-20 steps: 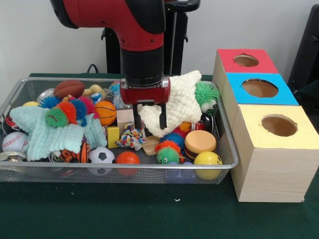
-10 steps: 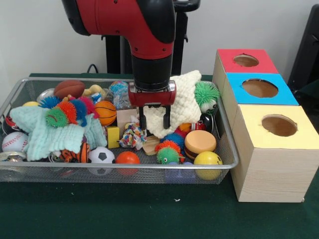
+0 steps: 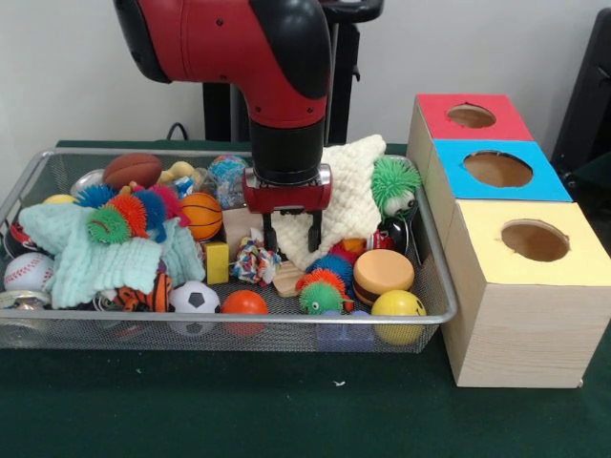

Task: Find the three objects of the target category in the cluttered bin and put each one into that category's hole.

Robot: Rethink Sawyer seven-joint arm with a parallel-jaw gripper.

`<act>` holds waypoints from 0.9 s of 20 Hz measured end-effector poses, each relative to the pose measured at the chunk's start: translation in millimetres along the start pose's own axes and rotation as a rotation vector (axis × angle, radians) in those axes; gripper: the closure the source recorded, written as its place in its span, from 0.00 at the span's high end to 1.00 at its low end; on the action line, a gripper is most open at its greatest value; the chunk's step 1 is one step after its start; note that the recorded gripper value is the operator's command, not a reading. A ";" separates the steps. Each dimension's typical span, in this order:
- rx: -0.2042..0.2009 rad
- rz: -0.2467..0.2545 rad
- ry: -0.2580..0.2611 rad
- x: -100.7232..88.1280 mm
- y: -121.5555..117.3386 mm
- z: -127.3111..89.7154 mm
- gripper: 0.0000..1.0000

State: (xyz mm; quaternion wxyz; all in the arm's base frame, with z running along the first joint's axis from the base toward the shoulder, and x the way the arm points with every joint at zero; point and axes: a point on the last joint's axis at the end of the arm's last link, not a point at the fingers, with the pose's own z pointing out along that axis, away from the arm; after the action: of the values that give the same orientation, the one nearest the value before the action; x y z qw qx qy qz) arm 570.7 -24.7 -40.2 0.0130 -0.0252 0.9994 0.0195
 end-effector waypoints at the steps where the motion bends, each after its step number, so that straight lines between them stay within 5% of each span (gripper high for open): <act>1: 0.002 -0.001 -0.001 -0.3 -0.6 0.1 1.00; 12: 0.024 -0.016 -0.008 -1.4 -6.0 -4.8 1.00; 18: 0.043 -0.017 -0.026 -12.4 -12.6 -26.0 1.00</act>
State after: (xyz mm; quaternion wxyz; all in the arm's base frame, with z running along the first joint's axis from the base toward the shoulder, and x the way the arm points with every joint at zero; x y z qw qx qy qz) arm 583.0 -37.6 -14.4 0.0269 -0.0332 0.9991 -0.0019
